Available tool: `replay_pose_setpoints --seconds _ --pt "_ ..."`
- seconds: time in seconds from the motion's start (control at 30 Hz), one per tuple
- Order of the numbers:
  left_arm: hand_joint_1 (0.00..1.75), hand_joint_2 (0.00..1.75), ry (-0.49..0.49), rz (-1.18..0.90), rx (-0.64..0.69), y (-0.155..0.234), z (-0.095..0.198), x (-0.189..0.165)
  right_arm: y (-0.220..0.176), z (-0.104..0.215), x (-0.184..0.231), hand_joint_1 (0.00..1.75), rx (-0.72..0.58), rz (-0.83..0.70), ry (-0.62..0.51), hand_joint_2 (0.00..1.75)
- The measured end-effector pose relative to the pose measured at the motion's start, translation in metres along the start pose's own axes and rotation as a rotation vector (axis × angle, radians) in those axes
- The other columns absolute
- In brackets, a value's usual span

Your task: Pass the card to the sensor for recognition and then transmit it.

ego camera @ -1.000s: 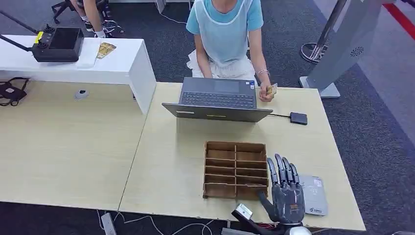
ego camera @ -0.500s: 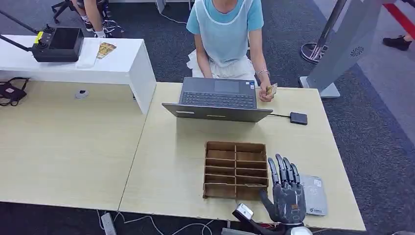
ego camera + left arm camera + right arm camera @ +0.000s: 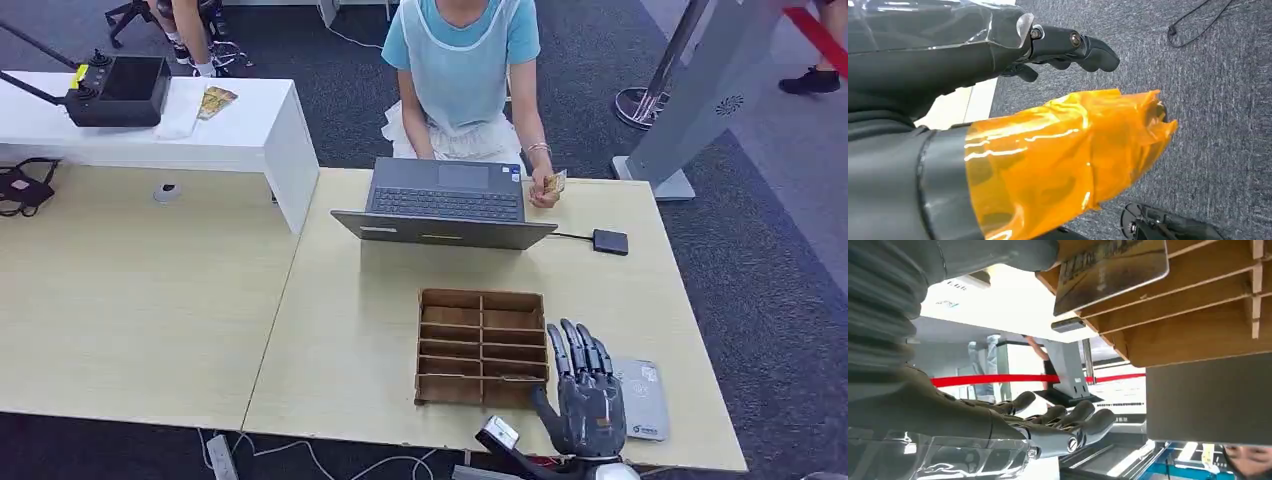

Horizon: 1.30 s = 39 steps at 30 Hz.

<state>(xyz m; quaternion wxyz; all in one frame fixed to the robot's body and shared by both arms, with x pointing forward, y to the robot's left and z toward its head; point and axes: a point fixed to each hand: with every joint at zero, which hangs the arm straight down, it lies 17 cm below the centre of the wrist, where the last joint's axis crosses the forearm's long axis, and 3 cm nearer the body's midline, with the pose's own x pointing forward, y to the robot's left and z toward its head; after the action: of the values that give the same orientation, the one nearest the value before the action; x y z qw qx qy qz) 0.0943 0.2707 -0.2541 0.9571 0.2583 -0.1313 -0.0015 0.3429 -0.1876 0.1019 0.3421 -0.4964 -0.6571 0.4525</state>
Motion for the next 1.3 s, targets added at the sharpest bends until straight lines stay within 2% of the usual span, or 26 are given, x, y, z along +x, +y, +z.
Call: replay_pose_setpoints --seconds 0.17,0.3,0.33,0.4,0.43,0.7,0.77,0.87,1.0,1.13,1.17,1.23,1.3 --pt "0.0 0.0 -0.014 0.001 -0.001 -0.0005 0.0004 0.0024 0.0014 0.0011 -0.0016 0.38 0.01 0.002 0.001 1.75" --pt "0.0 0.0 -0.015 0.003 -0.002 -0.0012 0.0008 0.0027 0.0015 0.0018 -0.0034 0.54 0.016 0.004 0.0 1.75" --pt "0.0 0.0 -0.015 0.003 -0.002 -0.0012 0.0008 0.0026 0.0012 0.0017 -0.0033 0.68 0.016 0.004 -0.001 1.75" --pt "0.0 0.0 -0.014 0.004 -0.001 -0.001 0.0007 0.0025 0.0017 0.002 -0.0038 0.7 0.02 0.007 -0.002 1.75" --pt "0.0 0.0 -0.013 0.005 -0.001 -0.0011 0.0008 0.0023 0.0015 0.002 -0.0037 0.86 0.02 0.007 -0.002 1.75" --pt "0.0 0.0 -0.012 0.007 -0.001 -0.0008 0.0006 0.0021 0.0002 0.0023 -0.0033 0.94 0.018 0.008 -0.009 1.75" --pt "0.0 0.0 -0.012 0.007 -0.001 -0.0008 0.0006 0.0022 0.0003 0.0025 -0.0029 1.19 0.019 0.006 -0.01 1.75" --pt "0.0 0.0 -0.012 0.007 0.0 -0.0007 0.0006 0.0022 0.0006 0.003 -0.002 1.29 0.02 0.005 -0.012 1.75" --pt "0.0 0.0 -0.012 0.008 0.0 -0.0006 0.0005 0.0022 0.0013 0.0036 -0.0014 1.33 0.023 0.005 -0.015 1.75" --pt "0.0 0.0 -0.01 0.012 0.001 -0.0001 0.0002 0.0019 0.0019 0.0043 -0.0013 1.47 0.026 0.005 -0.017 1.75" --pt "0.0 0.0 -0.009 0.012 0.001 0.0001 0.0002 0.0017 0.0019 0.0044 -0.0013 1.55 0.026 0.004 -0.017 1.75" --pt "0.0 0.0 -0.01 0.013 0.002 0.0001 0.0001 0.0018 0.0024 0.0046 -0.0014 1.54 0.029 0.0 -0.015 1.75" --pt "0.0 0.0 -0.012 0.013 0.001 -0.0001 0.0003 0.0023 0.004 0.005 -0.0019 1.61 0.039 -0.031 -0.006 1.75"
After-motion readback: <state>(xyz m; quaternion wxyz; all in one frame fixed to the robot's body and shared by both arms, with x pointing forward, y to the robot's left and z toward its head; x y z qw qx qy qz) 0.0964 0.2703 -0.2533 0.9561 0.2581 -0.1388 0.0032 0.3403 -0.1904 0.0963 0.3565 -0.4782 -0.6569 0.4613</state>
